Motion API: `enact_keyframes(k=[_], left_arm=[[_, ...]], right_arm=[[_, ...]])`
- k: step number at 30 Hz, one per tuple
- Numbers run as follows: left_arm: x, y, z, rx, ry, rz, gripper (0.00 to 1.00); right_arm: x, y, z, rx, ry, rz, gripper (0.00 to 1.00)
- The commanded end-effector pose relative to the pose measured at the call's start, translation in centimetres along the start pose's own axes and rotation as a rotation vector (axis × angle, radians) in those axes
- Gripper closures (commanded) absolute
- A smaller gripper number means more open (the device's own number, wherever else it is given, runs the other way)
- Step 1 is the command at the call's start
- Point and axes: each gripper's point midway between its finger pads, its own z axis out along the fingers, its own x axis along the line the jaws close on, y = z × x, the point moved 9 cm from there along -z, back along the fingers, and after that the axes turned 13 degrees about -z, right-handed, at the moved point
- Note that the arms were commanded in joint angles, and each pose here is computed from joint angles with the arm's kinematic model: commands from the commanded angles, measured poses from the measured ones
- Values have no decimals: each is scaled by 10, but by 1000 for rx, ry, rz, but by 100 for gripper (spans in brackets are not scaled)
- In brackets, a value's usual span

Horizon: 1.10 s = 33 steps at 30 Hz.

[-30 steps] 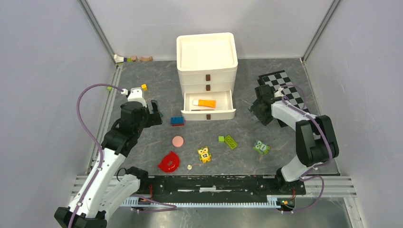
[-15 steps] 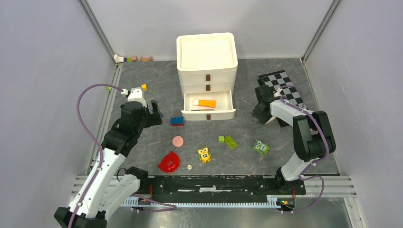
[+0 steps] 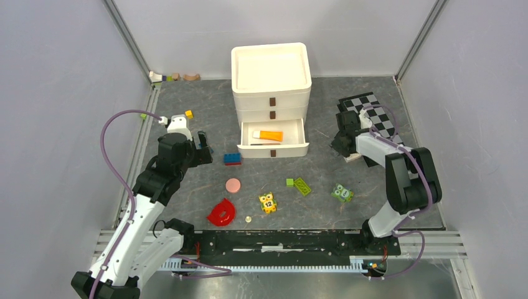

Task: Organize the makeup
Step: Pick up the makeup from the center of the board.

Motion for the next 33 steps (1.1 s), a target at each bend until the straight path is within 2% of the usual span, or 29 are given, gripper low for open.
enact_keyframes(k=[1, 9, 19, 22, 25, 29, 33], left_arm=[[-2, 5, -1, -27, -30, 13, 0], [-3, 4, 0, -24, -36, 11, 0], [-2, 5, -1, -30, -32, 11, 0], [-2, 5, -1, -28, -34, 12, 0], [-3, 4, -1, -24, -39, 12, 0], [-3, 4, -1, -23, -39, 12, 0], [-3, 4, -1, -22, -42, 12, 0]], right_arm=[[2, 27, -30, -240, 120, -32, 86], [22, 45, -78, -522, 434, -285, 85], [102, 6, -125, -798, 847, -797, 84], [117, -9, -130, -870, 957, -965, 81], [128, -15, -128, -885, 1008, -1127, 81], [139, -9, -112, -825, 941, -1302, 88], [150, 2, -100, -771, 838, -1529, 89]])
